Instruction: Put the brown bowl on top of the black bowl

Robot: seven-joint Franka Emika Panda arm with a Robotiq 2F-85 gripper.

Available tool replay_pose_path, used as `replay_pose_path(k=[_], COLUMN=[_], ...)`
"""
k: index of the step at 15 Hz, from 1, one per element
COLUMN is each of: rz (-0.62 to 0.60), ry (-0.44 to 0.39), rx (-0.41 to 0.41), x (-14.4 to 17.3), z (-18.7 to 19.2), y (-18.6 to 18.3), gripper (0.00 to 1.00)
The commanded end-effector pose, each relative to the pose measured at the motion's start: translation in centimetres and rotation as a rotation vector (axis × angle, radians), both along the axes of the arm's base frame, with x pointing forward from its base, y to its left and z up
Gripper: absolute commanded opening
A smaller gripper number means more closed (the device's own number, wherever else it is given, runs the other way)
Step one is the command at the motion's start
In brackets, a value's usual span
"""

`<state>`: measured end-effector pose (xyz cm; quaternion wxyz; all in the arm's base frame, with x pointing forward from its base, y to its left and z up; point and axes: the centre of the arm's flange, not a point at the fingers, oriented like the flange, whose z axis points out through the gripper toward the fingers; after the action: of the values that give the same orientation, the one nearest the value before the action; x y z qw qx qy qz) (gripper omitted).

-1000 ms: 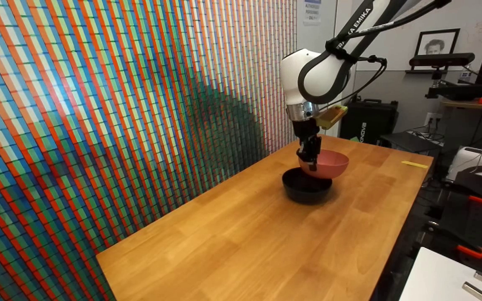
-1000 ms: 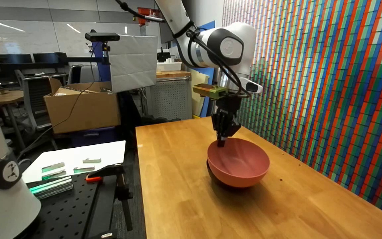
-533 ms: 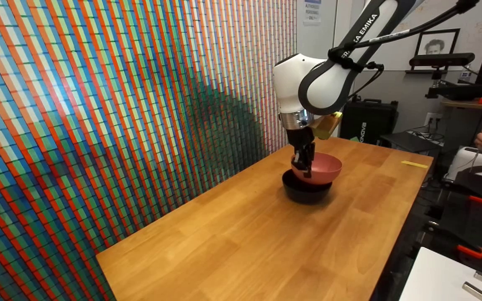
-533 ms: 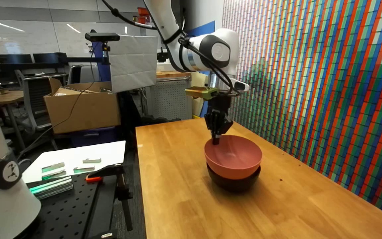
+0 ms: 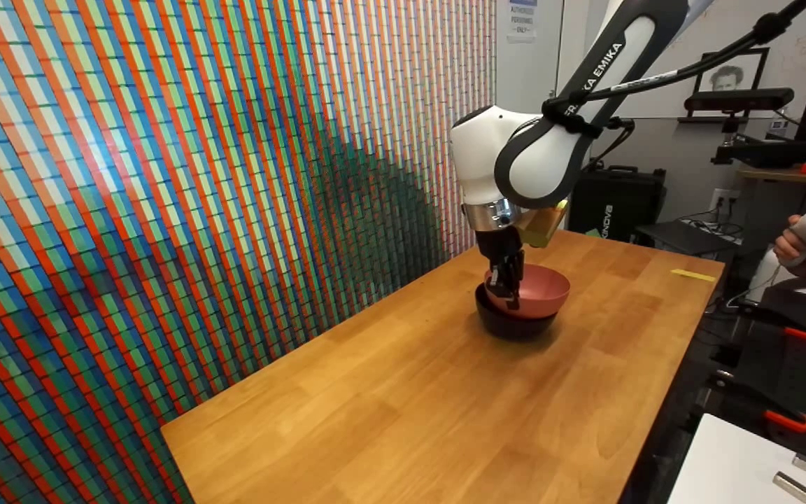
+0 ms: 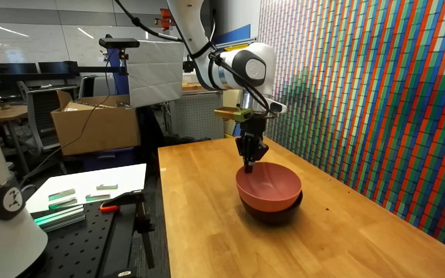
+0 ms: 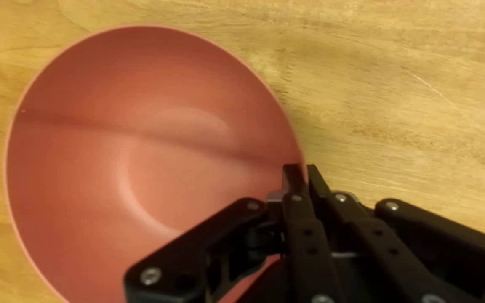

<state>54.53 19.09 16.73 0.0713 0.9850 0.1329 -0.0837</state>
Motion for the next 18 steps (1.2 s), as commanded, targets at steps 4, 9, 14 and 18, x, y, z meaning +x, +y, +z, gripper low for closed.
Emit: replay_pose_path(k=[4,9,14,18], rz=[-0.013,-0.003,0.002,-0.002], ry=[-0.020,0.001,0.021,0.025], rx=[-0.016,-0.011,-0.009,-0.003], x=[2.6,2.8,2.6,2.5], z=[-1.8,-3.2,-3.6,-2.8], y=[0.5,1.3,1.4,0.8], gripper=[0.06,0.06,0.44,0.75])
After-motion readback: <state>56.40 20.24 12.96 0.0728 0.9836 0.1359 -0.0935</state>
